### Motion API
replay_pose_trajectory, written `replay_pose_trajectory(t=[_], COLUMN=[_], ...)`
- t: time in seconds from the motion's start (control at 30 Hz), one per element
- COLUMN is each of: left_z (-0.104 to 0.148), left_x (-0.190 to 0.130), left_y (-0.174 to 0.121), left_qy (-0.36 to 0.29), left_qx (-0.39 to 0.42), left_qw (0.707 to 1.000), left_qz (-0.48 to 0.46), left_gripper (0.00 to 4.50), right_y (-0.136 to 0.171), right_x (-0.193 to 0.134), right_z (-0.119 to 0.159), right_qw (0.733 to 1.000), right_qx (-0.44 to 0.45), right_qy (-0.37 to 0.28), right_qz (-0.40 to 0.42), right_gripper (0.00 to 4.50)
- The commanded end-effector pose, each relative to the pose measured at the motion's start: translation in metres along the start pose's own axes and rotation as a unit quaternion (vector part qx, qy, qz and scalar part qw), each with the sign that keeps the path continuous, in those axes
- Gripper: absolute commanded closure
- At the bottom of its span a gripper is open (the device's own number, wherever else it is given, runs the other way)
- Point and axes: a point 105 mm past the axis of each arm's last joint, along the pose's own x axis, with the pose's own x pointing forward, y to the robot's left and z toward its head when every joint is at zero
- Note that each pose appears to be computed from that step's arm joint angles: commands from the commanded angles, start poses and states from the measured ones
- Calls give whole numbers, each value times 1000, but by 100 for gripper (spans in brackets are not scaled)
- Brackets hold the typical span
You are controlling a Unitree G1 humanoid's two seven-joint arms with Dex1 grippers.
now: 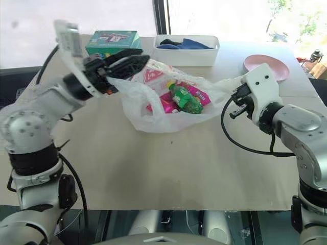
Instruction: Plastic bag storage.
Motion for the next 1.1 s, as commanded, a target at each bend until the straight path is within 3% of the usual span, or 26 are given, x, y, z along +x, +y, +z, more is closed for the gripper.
replay_pose_trajectory(t=[0.03,0.1,0.17,0.33,0.63,0.8,0.93,1.1], left_z=[22,26,27,22,12,22,17,18], left_x=[7,9,8,8,0,-7,-21,-41], left_y=[2,14,20,26,45,66,66,68], left_qy=[-59,-62,-64,-43,-11,-35,27,111], left_qx=[86,137,134,148,143,51,-23,44], left_qw=[994,987,987,985,983,983,989,984], left_qz=[24,62,69,77,115,174,145,131], left_gripper=[209,209,209,6,6,6,6,6], right_y=[-1,1,3,3,4,5,4,2], right_x=[-2,-1,-1,0,1,2,2,6], right_z=[13,14,14,13,13,13,12,12], right_qw=[1000,1000,1000,1000,999,999,999,999], right_qx=[-13,-11,-10,-6,-4,-4,-4,-3], right_qy=[-26,-27,-29,-31,-32,-33,-32,-35], right_qz=[-6,-3,-1,-4,-2,1,1,-4], right_gripper=[450,450,450,450,450,450,450,450])
